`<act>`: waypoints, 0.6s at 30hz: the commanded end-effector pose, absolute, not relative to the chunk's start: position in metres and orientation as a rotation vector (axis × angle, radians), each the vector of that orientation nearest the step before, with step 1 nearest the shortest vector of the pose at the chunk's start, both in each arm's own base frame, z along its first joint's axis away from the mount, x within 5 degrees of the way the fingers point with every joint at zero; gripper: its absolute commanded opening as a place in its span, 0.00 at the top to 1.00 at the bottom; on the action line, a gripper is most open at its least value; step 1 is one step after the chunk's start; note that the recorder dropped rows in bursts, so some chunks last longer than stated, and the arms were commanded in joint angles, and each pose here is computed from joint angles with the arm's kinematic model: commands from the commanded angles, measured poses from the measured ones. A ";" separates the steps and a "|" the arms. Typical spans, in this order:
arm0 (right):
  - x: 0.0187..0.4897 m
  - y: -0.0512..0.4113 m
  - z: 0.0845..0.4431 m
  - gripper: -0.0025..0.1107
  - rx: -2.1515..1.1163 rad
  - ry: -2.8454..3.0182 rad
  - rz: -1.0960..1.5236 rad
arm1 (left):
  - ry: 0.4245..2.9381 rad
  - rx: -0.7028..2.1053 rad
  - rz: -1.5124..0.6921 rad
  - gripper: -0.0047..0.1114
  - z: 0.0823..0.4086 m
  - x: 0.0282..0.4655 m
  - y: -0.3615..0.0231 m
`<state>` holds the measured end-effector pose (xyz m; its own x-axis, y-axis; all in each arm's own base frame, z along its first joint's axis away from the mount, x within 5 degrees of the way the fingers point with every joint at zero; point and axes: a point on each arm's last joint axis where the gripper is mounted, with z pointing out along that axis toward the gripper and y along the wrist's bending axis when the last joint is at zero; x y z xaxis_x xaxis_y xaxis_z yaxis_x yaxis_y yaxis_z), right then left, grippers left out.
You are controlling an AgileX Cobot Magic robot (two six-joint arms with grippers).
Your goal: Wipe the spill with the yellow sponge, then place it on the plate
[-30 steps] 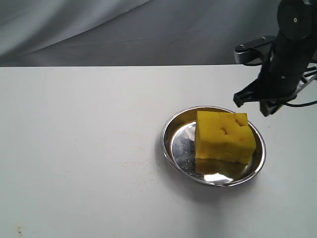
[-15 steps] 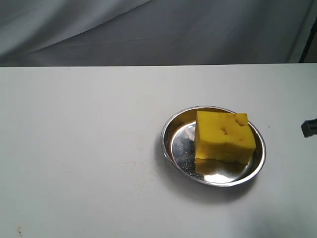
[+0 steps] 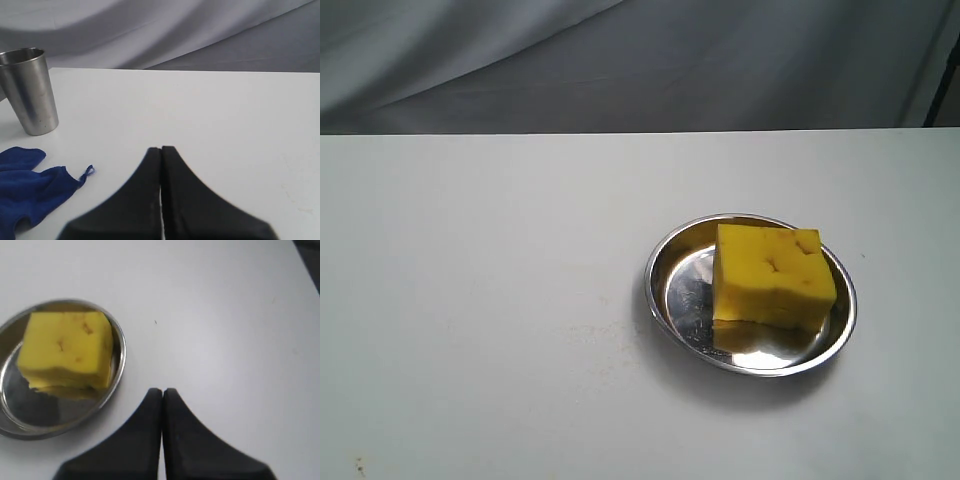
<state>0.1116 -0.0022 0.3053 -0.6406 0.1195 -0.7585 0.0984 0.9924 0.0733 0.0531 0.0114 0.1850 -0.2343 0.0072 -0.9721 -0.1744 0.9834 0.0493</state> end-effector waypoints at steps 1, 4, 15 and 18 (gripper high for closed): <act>0.079 -0.003 0.314 0.98 0.144 2.177 0.032 | 1.794 -0.123 0.164 0.96 0.185 0.053 0.011; 0.058 -0.003 0.317 0.98 0.136 2.135 0.029 | 1.794 -0.123 0.164 0.96 0.185 0.053 0.011; -0.001 -0.003 0.319 0.98 0.130 1.919 0.049 | 1.794 -0.123 0.164 0.96 0.185 0.053 0.011; -0.017 -0.003 0.319 0.98 0.126 1.826 0.045 | 1.794 -0.123 0.164 0.96 0.185 0.053 0.011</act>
<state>-0.0046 -0.0031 0.3220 -0.3068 0.1199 -0.9442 0.0626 0.9924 0.1057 0.0531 0.0114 0.1850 -0.2343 0.0072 -0.9721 -0.1744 0.9834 0.0493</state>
